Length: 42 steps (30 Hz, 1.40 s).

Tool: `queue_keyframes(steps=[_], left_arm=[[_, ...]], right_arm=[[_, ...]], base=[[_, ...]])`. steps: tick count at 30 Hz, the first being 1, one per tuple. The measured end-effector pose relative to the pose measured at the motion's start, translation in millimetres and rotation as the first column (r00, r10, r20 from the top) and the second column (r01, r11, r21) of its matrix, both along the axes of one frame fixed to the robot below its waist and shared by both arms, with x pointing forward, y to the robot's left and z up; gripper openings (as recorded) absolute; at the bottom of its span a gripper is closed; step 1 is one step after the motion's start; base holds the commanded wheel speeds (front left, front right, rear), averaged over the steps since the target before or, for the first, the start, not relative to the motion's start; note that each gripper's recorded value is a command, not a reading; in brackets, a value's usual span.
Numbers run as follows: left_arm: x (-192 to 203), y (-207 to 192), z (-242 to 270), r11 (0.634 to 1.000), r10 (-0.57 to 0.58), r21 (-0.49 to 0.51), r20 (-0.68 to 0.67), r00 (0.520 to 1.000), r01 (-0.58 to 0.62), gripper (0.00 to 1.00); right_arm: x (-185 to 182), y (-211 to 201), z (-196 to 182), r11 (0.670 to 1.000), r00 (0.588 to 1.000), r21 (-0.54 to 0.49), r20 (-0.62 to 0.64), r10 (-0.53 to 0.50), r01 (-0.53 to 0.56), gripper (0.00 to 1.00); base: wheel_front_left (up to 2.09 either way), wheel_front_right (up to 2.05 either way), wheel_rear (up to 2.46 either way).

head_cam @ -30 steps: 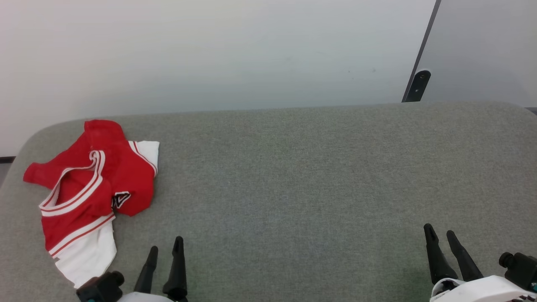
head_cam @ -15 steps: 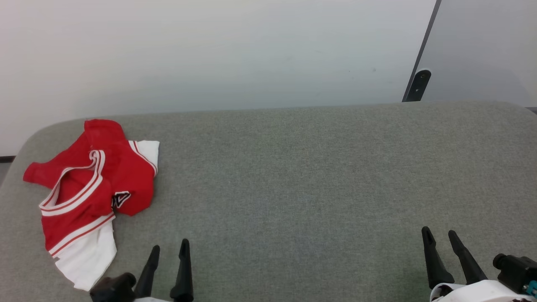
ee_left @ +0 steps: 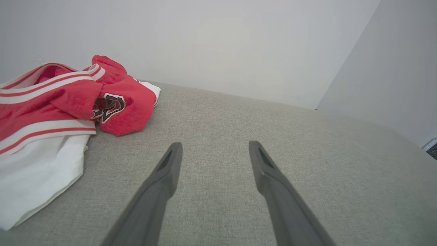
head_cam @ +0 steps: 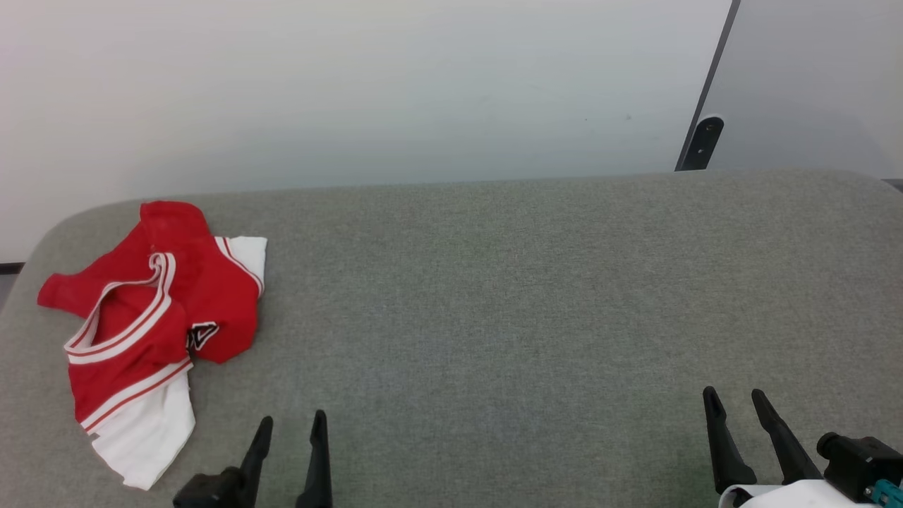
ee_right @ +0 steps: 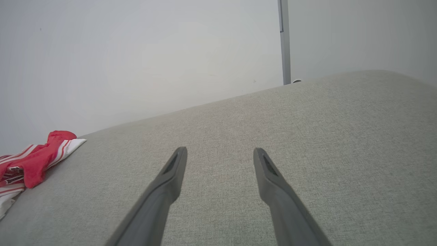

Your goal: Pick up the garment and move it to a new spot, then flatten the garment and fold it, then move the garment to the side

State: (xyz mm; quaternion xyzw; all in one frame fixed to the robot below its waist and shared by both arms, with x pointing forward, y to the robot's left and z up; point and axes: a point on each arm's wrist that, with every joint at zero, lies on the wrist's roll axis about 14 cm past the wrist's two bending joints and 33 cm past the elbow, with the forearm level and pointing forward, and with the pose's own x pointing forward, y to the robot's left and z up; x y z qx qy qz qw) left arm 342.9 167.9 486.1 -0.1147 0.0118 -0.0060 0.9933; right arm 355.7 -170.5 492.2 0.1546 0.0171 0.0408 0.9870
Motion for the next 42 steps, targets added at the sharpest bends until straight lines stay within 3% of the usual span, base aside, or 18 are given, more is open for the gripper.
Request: queue_keyframes(steps=[14, 42], left_arm=[[-4, -4, -1, 0.994, -0.022, 0.105, 0.016, 1.000, 0.020, 1.00], [-10, 1, -7, 0.990, -0.024, 0.139, 0.025, 0.999, 0.020, 1.00]], right_arm=[[-4, 2, -1, 0.996, 1.000, -0.084, 0.016, 0.007, -0.005, 1.00], [-9, 8, -1, 0.988, 0.999, -0.156, 0.047, 0.025, -0.017, 1.00]], base=[[0.00, 0.00, 0.00], [0.00, 0.00, 0.00]])
